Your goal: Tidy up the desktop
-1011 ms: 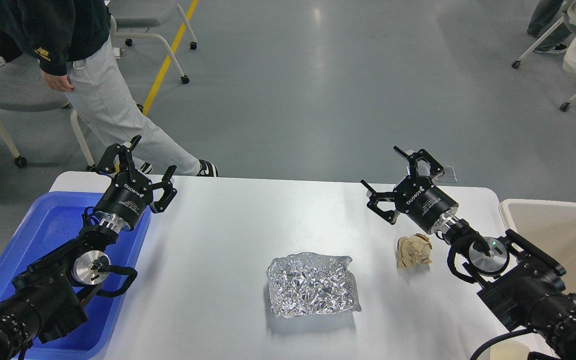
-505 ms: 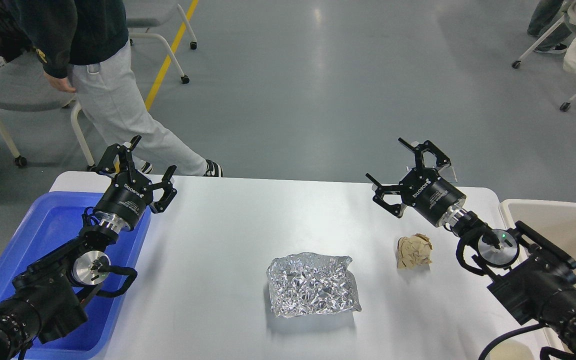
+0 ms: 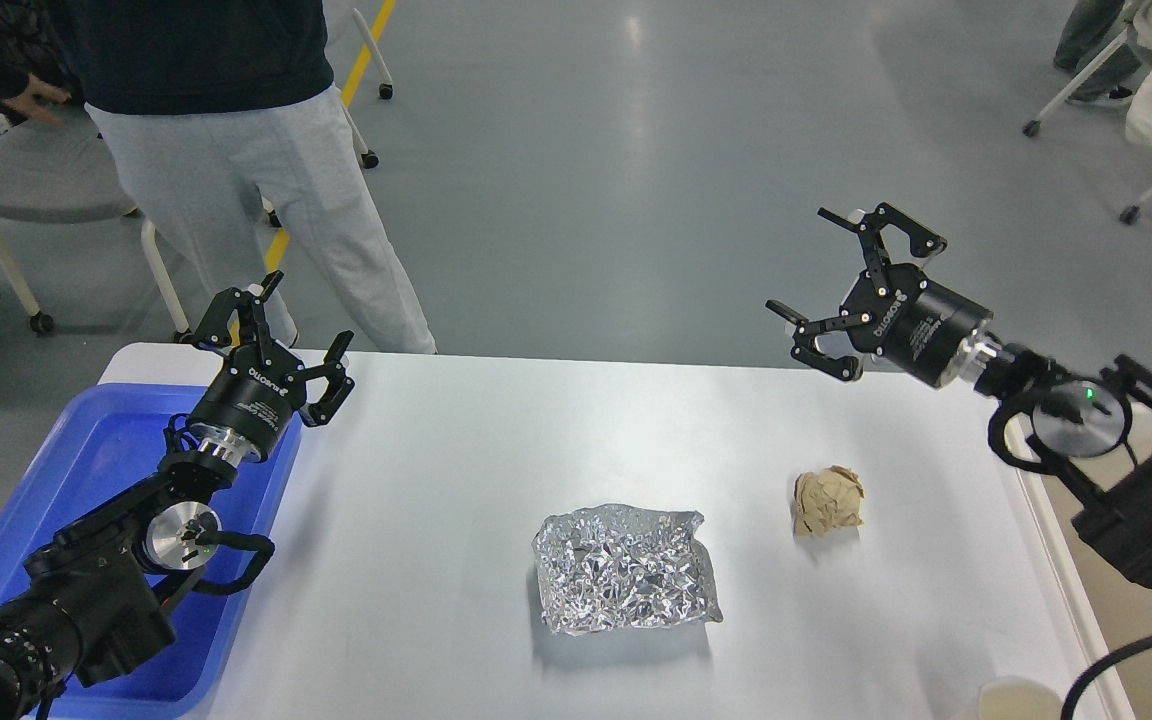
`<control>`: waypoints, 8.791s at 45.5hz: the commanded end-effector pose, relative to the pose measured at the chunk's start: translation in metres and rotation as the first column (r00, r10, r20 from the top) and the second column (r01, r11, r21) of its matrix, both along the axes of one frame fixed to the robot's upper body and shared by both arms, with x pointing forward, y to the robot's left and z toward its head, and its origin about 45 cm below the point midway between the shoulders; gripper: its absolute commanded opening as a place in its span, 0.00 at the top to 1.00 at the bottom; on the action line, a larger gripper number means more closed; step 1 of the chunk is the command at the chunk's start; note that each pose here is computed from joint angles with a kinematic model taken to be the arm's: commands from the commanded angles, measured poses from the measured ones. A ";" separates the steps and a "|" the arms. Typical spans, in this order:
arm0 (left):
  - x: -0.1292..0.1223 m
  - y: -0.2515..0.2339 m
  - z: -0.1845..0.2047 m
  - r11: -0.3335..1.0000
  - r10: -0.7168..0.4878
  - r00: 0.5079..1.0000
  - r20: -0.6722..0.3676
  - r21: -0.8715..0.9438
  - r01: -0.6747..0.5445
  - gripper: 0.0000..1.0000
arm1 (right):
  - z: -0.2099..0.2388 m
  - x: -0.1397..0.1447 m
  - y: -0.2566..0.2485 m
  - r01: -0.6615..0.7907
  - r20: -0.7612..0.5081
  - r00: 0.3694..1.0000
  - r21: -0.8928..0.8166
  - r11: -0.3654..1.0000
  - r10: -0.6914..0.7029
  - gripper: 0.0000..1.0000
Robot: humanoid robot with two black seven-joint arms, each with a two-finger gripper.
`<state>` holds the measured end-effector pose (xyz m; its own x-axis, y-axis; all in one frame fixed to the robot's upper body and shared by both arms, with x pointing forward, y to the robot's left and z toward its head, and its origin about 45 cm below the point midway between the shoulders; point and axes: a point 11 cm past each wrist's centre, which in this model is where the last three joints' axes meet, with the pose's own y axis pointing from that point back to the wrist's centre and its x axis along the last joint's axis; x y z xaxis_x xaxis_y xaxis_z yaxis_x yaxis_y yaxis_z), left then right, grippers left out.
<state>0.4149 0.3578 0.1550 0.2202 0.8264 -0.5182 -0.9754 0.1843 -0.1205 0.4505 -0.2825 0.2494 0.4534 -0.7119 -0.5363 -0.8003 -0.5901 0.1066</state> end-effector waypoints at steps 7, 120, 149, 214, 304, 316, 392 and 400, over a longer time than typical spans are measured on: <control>0.000 0.001 0.000 1.000 0.002 1.000 0.000 0.002 -0.002 0.00 | 0.037 -0.001 0.019 -0.134 0.040 0.986 -0.373 0.918 0.160 0.00; 0.001 0.000 0.001 1.000 0.000 1.000 0.002 -0.001 0.000 0.00 | -0.079 -0.275 -0.166 -0.573 -0.538 0.794 -0.817 0.056 0.283 0.01; 0.000 0.000 0.001 1.000 0.000 1.000 0.001 0.001 0.000 0.00 | -0.106 -0.270 -0.145 -0.585 -0.537 0.779 -0.809 0.065 0.325 0.01; 0.001 0.000 0.001 1.000 0.000 1.000 0.002 -0.001 0.000 0.00 | -0.128 -0.265 -0.171 -0.567 -0.527 0.799 -0.821 0.069 0.290 1.00; 0.000 0.001 0.001 1.000 0.000 1.000 0.002 0.001 0.000 0.00 | -0.036 -0.138 -0.378 0.375 0.126 0.665 -0.909 0.183 -0.736 1.00; 0.000 0.001 0.001 1.000 0.000 1.000 0.002 0.001 0.000 0.00 | -0.095 -0.143 -0.351 0.438 0.075 0.559 -0.872 0.218 -0.825 1.00; 0.000 0.001 0.001 1.000 0.000 1.000 0.002 0.001 0.000 0.00 | -0.155 -0.172 -0.322 0.500 -0.240 0.367 -0.764 0.408 -0.899 0.00; 0.000 0.001 0.001 1.000 0.000 1.000 0.002 0.001 0.000 0.00 | -0.113 -0.136 -0.326 0.554 -0.209 0.446 -0.700 0.451 -0.870 0.00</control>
<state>0.4153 0.3582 0.1557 0.2204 0.8272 -0.5168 -0.9754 0.1841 -0.1214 0.2784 -0.6044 0.0937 -0.6074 -0.7871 0.1078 -0.5081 0.4892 0.7088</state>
